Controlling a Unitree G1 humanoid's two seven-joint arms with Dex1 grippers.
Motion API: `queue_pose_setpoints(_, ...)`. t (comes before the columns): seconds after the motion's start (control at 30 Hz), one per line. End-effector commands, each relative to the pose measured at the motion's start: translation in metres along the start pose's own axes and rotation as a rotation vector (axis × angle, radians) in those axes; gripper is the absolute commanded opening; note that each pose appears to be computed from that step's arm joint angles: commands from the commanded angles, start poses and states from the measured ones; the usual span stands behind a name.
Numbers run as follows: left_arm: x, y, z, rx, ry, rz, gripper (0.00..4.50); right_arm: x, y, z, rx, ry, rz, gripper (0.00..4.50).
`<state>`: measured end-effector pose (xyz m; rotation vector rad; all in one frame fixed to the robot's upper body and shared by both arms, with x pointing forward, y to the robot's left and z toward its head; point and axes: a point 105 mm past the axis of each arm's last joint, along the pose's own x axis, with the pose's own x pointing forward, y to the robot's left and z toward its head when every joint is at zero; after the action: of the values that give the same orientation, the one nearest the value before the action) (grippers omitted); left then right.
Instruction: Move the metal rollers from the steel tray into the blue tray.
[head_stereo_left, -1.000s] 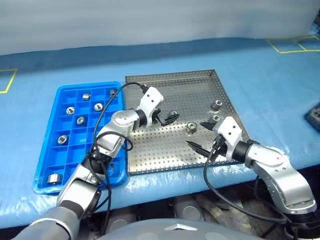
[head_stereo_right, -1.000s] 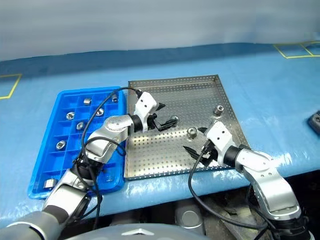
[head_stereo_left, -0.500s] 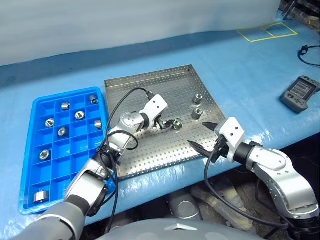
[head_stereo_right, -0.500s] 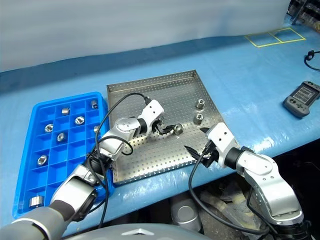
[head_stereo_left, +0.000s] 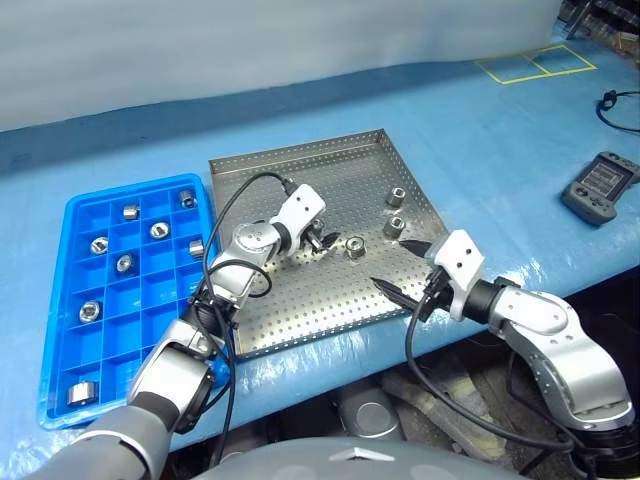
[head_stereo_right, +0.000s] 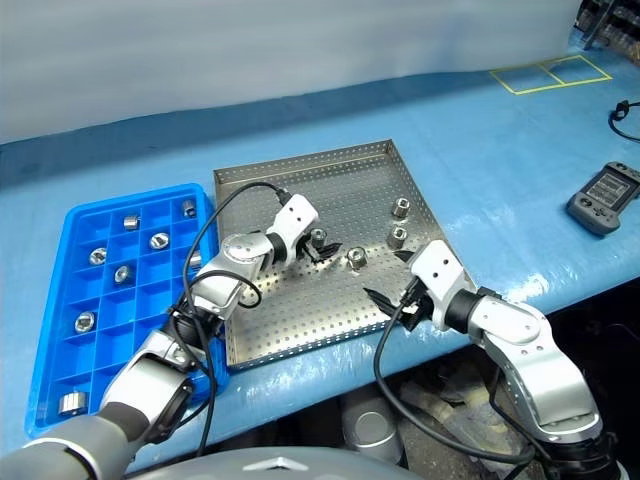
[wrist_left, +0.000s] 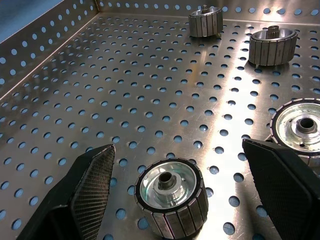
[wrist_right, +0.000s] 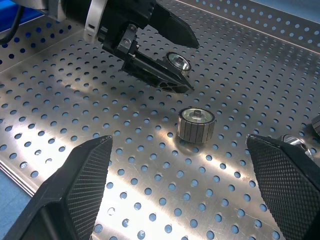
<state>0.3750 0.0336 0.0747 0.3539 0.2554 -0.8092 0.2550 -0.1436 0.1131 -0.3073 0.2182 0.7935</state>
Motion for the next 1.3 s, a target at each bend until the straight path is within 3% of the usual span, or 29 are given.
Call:
queue_pose_setpoints(0.03,0.002,0.003,0.007,0.001,-0.024,0.016,4.43,0.000,0.000,0.009,-0.019,-0.036,0.005,4.50)
queue_pose_setpoints(0.4,0.004,0.015,-0.011,0.004,0.048,0.097,4.43,-0.001,0.000,0.008,-0.017,-0.036,0.001,4.50)
queue_pose_setpoints(0.5,0.004,0.017,-0.011,-0.009,0.044,0.106,3.88,0.000,0.000,0.008,-0.017,-0.037,0.003,4.50)
queue_pose_setpoints(0.6,0.004,0.016,-0.011,-0.013,0.042,0.104,2.89,0.001,0.000,0.008,-0.018,-0.039,0.006,4.50)
queue_pose_setpoints(0.83,0.004,0.013,-0.010,-0.026,0.033,0.084,2.89,0.001,-0.001,0.008,-0.020,-0.041,0.009,4.50)
queue_pose_setpoints(0.97,0.003,0.013,-0.010,-0.031,0.031,0.083,2.03,0.002,-0.001,0.007,-0.021,-0.041,0.009,4.50)
queue_pose_setpoints(1.3,0.001,0.015,-0.011,-0.037,0.033,0.090,2.03,0.003,-0.002,0.008,-0.025,-0.044,0.008,4.50)
